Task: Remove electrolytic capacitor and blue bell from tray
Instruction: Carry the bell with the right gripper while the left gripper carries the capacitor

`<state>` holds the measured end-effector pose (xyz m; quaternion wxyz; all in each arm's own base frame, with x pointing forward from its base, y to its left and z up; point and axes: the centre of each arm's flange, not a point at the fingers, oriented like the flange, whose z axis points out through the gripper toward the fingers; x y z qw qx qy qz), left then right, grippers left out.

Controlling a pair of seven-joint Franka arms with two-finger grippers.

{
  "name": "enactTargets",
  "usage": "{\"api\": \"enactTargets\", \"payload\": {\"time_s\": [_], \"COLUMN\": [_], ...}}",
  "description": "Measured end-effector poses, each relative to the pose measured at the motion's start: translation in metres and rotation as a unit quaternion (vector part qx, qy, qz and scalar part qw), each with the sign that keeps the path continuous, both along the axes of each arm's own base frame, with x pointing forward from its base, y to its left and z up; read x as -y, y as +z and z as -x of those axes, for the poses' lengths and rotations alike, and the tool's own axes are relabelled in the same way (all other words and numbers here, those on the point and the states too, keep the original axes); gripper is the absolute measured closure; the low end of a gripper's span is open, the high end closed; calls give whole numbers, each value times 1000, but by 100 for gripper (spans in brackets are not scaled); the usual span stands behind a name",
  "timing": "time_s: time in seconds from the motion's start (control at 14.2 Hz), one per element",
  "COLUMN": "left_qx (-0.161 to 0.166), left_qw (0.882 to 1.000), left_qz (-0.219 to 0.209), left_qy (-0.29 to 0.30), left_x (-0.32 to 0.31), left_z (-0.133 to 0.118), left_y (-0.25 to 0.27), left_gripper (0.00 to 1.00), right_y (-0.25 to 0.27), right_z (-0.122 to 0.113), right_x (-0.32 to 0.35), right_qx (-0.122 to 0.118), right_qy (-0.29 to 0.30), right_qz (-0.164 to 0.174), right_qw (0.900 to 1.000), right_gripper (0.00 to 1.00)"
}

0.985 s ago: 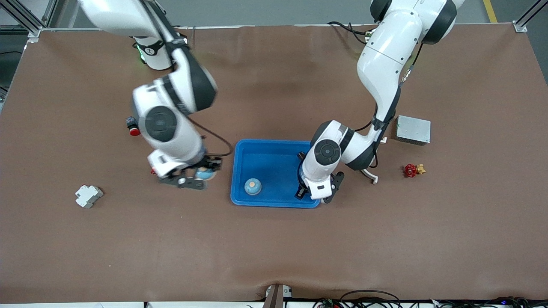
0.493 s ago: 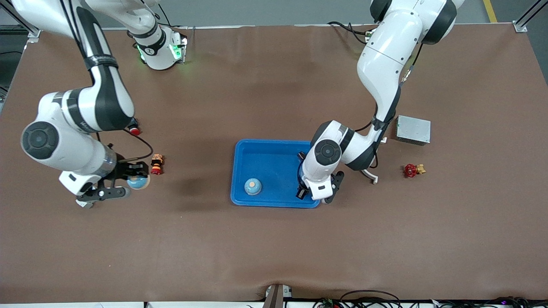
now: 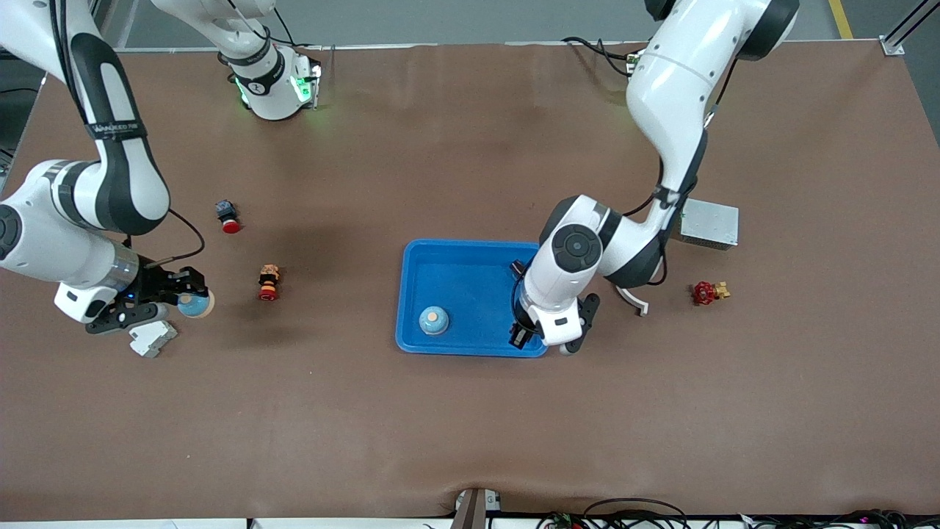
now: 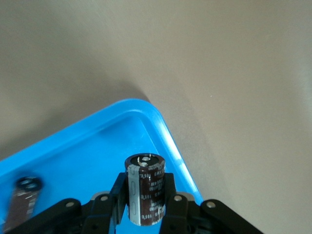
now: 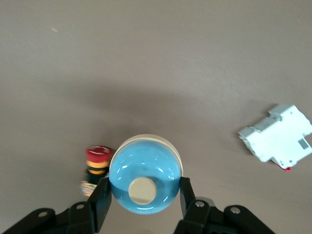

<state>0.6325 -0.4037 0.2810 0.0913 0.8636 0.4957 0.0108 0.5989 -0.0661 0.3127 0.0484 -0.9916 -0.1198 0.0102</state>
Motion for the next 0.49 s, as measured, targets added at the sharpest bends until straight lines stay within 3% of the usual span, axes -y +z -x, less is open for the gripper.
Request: {"api": "enactTargets", "payload": {"time_s": [0.28,0.49], "left_qx": [-48,-61], "left_qw": [994,985], "left_qz": [-42,-42], "left_qy": [-87,-158], "left_x": [-47,-111], "left_z": [1,0], "left_y": [73,115], "left_gripper": [66,66], "right_y": [-42,-62], "right_z": [26,40], "right_x": [4,4], "right_qx": [8,20], "right_qy": [-4,-8], "right_qz": [6,12], "right_qw": [1000,1000], "right_gripper": [38,38]}}
